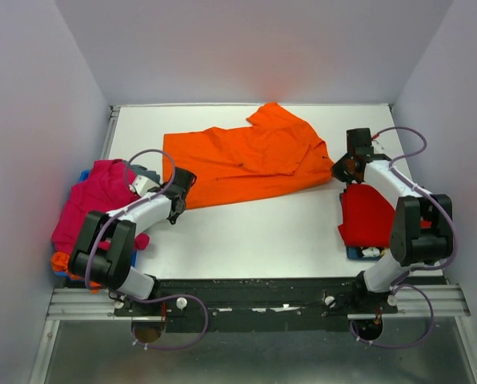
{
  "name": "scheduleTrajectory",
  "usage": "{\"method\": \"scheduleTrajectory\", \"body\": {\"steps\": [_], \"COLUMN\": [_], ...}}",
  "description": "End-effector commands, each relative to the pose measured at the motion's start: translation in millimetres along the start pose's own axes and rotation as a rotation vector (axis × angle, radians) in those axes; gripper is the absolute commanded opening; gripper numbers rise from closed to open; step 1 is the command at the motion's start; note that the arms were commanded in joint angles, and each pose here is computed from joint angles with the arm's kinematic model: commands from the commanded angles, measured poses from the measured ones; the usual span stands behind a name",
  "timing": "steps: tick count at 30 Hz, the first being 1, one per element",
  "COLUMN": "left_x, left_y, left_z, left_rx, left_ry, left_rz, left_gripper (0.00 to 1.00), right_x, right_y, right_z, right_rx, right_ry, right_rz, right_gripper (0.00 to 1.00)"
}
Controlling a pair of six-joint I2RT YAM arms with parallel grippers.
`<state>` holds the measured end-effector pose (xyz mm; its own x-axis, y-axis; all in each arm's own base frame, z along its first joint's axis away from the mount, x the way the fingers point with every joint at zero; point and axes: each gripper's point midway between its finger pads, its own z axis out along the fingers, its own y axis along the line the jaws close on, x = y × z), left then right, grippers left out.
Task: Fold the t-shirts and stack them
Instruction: Fold the flattened tshirt in 1/3 of the way
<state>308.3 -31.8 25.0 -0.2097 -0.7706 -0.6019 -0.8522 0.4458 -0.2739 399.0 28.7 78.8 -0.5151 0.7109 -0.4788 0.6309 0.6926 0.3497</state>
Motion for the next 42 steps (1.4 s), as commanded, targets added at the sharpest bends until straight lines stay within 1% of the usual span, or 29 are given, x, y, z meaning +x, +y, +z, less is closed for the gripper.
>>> {"method": "scheduleTrajectory", "body": {"steps": [1, 4, 6, 8, 10, 12, 14, 16, 17, 20, 22, 25, 27, 32, 36, 38, 40, 41, 42], "left_x": [-29, -42, -55, -77, -97, -112, -117, -116, -110, -80, -59, -37, -28, -21, -26, -28, -30, -32, -33], "left_y": [-2, -9, -18, -31, -40, -45, -43, -34, -27, 2, 23, 40, 48, 66, 74, 75, 76, 75, 74], "left_z": [-19, -29, -37, -52, -67, -80, -86, -86, -82, -63, -51, -40, -37, -35, -38, -40, -41, -43, -44], "left_rx": [-0.002, 0.018, 0.037, 0.055, 0.070, 0.094, 0.113, 0.116, 0.109, 0.073, 0.047, 0.052, 0.062, 0.042, 0.016, 0.015, 0.018, 0.026, 0.033], "left_ry": [-0.078, -0.100, -0.125, -0.167, -0.204, -0.222, -0.227, -0.232, -0.221, -0.160, -0.116, -0.064, -0.046, -0.042, -0.058, -0.064, -0.071, -0.074, -0.078], "left_rz": [0.017, 0.005, 0.002, -0.009, -0.026, -0.048, -0.060, -0.056, -0.046, -0.016, -0.007, 0.014, 0.036, 0.044, 0.046, 0.044, 0.039, 0.039, 0.040], "left_gripper": [0.00, 0.00, 0.00, 0.00, 0.00, 0.00, 0.00, 0.00, 0.00, 0.00, 0.00, 0.00, 0.00, 0.00, 0.00, 0.01, 0.11, 0.19, 0.26], "right_x": [-12, -16, -23, -40, -70, -85, -88, -76, -63, -20, 4, 30, 45, 67, 68, 63, 57, 54, 52], "right_y": [8, 10, 21, 44, 70, 80, 79, 64, 52, 11, -13, -47, -60, -79, -89, -88, -83, -79, -76], "right_z": [-17, -20, -24, -41, -71, -93, -103, -97, -88, -58, -44, -30, -24, -15, -17, -21, -26, -28, -29], "right_rx": [-0.027, -0.020, -0.040, -0.087, -0.149, -0.180, -0.187, -0.155, -0.121, -0.001, 0.072, 0.179, 0.207, 0.226, 0.277, 0.267, 0.227, 0.197, 0.169], "right_ry": [-0.031, -0.039, -0.032, -0.042, -0.095, -0.134, -0.150, -0.130, -0.099, 0.021, 0.078, 0.128, 0.158, 0.196, 0.192, 0.165, 0.133, 0.118, 0.102], "right_rz": [-0.005, -0.001, -0.010, -0.027, -0.027, -0.028, -0.025, -0.017, -0.007, 0.027, 0.039, 0.045, 0.040, 0.026, 0.028, 0.036, 0.039, 0.034, 0.029], "right_gripper": [0.01, 0.01, 0.01, 0.01, 0.01, 0.01, 0.01, 0.01, 0.01, 0.01, 0.01, 0.01, 0.01, 0.01, 0.01, 0.05, 0.11, 0.17, 0.32]}}
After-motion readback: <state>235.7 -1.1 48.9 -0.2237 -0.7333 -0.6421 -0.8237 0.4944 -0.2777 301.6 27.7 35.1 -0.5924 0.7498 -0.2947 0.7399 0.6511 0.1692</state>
